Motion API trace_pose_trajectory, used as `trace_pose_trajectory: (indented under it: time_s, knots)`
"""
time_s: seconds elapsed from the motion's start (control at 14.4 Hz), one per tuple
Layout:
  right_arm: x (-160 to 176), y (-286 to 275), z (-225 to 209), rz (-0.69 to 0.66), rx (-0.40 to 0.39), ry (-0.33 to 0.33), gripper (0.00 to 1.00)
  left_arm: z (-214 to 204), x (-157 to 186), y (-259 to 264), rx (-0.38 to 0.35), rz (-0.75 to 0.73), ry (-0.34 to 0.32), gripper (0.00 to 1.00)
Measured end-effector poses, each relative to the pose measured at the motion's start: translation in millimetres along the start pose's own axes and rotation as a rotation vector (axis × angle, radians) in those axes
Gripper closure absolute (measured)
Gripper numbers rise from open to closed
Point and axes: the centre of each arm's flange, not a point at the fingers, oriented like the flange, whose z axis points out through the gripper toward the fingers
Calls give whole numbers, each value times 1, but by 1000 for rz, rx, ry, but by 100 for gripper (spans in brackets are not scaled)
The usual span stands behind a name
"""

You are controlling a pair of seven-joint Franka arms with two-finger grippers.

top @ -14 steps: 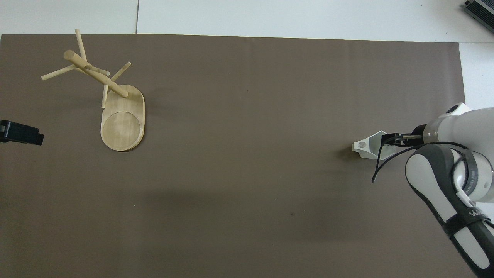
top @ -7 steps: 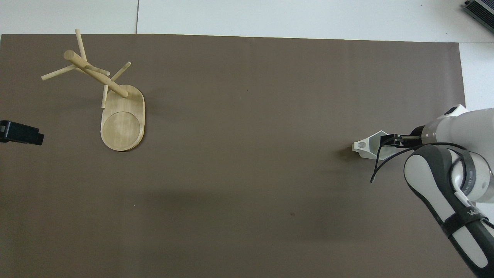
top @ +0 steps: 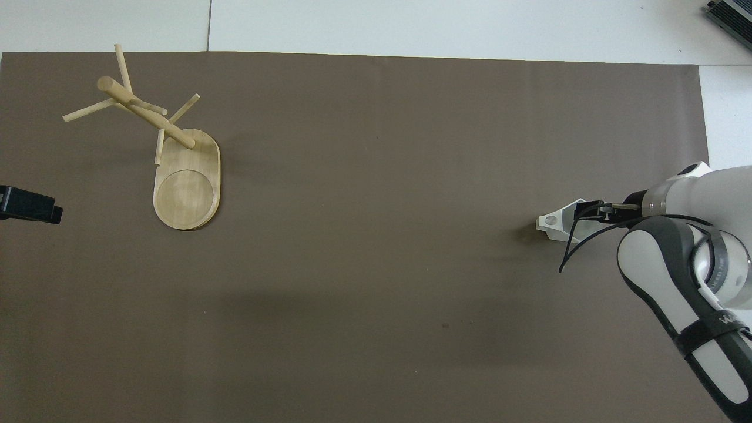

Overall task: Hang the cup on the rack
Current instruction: 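Lift the mug with the right gripper while the left gripper approaches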

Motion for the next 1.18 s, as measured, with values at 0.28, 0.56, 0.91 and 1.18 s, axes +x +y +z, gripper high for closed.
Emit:
trace_pose_trajectory:
  time_s: [0.28,0.56,0.91,1.18]
  knots:
    - [0,0,0,1,1,0,0,7,-3,-3,-2,-7,-13,0]
    - [0,0,0,2,1,-1,10,5,-6,-2,-1,-23,-10,0]
    - [0,0,0,3,2,-1,68,6,-6,-1,-1,-30,-11,0]
    - [0,0,0,3,2,-1,85,6,-6,0,0,-45,-11,0]
